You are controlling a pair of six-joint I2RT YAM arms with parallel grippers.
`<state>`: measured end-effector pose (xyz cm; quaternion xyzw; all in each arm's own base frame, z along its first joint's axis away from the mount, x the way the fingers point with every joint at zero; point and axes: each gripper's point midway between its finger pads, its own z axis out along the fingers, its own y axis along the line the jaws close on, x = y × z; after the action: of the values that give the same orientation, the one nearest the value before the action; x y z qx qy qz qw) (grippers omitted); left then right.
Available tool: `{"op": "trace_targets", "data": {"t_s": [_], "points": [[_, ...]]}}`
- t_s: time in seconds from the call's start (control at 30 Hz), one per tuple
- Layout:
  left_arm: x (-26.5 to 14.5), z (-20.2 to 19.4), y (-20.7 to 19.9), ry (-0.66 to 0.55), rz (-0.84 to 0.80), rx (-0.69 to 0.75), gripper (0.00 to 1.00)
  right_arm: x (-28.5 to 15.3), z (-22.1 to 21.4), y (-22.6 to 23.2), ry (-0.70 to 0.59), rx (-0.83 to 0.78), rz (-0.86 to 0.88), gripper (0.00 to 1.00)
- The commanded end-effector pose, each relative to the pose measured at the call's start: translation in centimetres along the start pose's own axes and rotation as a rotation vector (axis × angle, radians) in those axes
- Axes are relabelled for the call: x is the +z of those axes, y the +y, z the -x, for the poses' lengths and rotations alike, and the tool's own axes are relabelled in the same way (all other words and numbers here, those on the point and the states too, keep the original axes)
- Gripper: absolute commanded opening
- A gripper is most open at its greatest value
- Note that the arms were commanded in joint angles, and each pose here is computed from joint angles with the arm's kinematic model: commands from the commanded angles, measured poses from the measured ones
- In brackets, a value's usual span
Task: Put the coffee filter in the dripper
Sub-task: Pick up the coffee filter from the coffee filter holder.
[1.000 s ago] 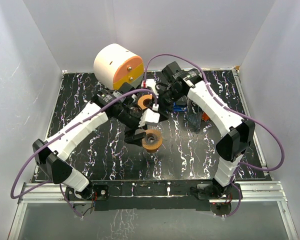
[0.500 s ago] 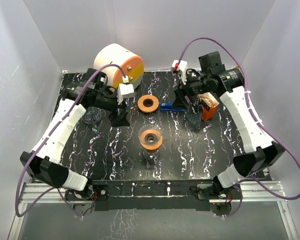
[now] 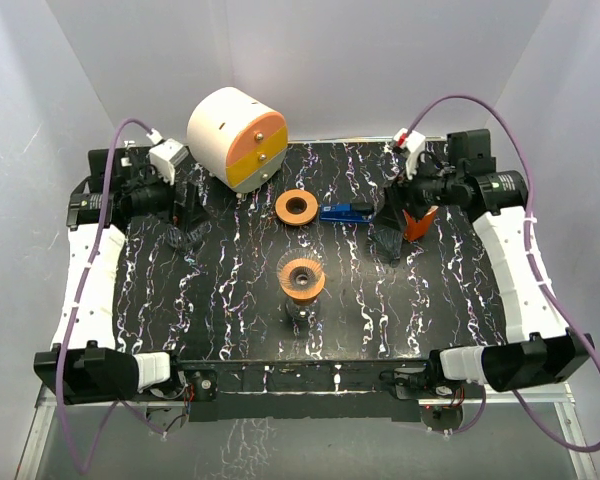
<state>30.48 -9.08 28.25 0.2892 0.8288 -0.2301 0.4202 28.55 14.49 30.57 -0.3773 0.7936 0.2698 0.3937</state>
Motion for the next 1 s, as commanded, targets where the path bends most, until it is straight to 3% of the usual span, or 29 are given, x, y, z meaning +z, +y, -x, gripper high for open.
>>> {"op": "trace_targets", "data": {"t_s": [0.0, 0.23, 0.33, 0.57, 0.73, 0.97], "points": [[-2.3, 0.1, 1.8, -0.082, 0.137, -0.088, 0.99, -2.2, 0.3, -1.2, -0.079, 0.003, -0.105, 0.78], [-4.2, -0.8, 3.9, -0.153, 0.228, -0.169, 0.99, -5.0, -2.8, -2.7, -0.105, 0.072, -0.242, 0.92], [-3.9, -2.1, 4.5, -0.126, 0.257, -0.163, 0.98, -5.9, -4.1, -2.9, -0.111, 0.086, -0.286, 0.94], [-2.4, -4.6, 5.6, -0.021, 0.236, -0.200, 0.85, -6.4, -7.1, -3.1, -0.072, 0.122, -0.347, 0.95], [-1.6, -5.3, 6.0, -0.009, 0.220, -0.204, 0.81, -5.5, -8.5, -4.2, -0.030, 0.162, -0.355, 0.91], [-0.9, -5.2, 5.7, -0.032, 0.179, -0.204, 0.80, -5.2, -7.5, -8.8, -0.045, 0.166, -0.465, 0.76]]}}
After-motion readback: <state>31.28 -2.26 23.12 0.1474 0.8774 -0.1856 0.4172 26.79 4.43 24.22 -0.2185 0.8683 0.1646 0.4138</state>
